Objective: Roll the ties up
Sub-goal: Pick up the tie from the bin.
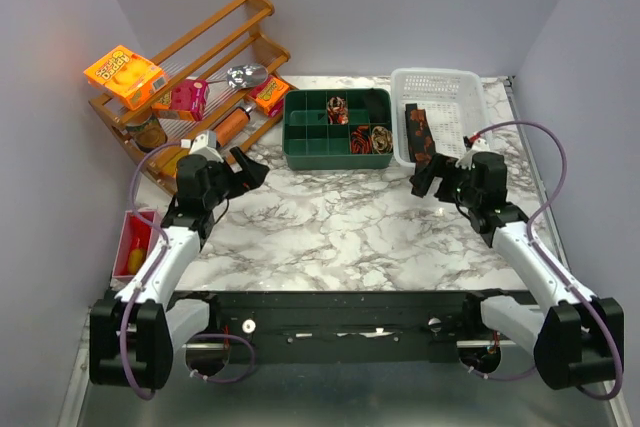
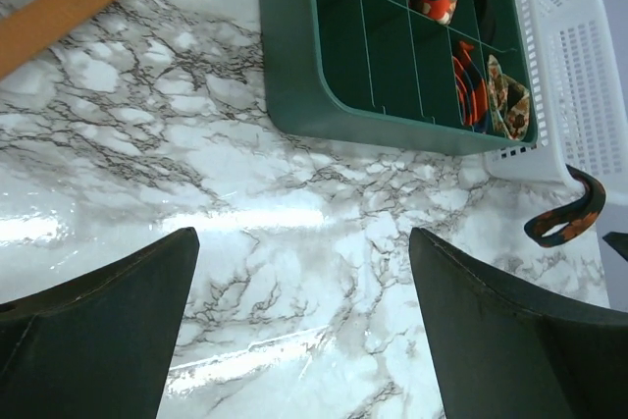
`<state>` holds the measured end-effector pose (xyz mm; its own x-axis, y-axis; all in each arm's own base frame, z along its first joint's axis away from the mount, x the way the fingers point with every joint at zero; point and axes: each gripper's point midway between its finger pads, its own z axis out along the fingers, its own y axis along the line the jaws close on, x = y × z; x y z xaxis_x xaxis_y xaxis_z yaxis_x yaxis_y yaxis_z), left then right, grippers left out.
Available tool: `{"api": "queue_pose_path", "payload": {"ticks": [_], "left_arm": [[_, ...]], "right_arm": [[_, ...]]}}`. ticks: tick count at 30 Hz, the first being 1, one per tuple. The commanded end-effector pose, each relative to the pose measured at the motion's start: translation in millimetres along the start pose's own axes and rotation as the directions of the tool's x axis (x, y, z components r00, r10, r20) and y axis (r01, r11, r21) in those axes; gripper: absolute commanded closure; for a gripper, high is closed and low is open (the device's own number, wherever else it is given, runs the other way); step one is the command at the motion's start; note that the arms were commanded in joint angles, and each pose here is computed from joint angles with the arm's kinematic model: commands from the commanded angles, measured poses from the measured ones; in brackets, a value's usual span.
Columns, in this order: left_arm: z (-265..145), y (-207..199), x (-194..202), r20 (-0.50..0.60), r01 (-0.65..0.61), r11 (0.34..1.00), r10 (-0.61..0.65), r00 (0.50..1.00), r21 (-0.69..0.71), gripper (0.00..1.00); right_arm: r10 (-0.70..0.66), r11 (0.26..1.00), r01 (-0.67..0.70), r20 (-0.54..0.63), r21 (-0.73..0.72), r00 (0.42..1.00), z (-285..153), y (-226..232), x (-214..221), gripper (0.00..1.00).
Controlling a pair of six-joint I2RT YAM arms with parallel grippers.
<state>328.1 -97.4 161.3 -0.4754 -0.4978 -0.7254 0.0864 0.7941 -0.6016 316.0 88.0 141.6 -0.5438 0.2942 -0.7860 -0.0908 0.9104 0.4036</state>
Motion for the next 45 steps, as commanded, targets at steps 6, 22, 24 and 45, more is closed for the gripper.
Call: {"api": "queue_pose_path", "payload": {"ticks": [6, 22, 24, 45], "left_arm": [[21, -69, 4, -0.093, -0.071, 0.972, 0.093, 0.991, 0.222, 0.01], [54, -156, 51, -0.211, -0.075, 0.911, 0.173, 0.962, 0.406, 0.01], [55, -158, 52, -0.212, -0.072, 0.908, 0.173, 0.962, 0.412, 0.01], [63, -181, 59, -0.244, -0.039, 0.878, 0.175, 0.954, 0.477, 0.01]], "right_arm": [[0.043, 0.997, -0.048, -0.090, -0.059, 0.995, 30, 1, 28, 0.02], [0.048, 0.976, -0.066, -0.092, -0.207, 0.995, 51, 20, 34, 0.21], [0.029, 0.963, -0.052, -0.092, -0.266, 0.995, 47, 30, 32, 0.25], [0.064, 0.934, -0.094, -0.098, -0.344, 0.993, 60, 46, 21, 0.78]]}}
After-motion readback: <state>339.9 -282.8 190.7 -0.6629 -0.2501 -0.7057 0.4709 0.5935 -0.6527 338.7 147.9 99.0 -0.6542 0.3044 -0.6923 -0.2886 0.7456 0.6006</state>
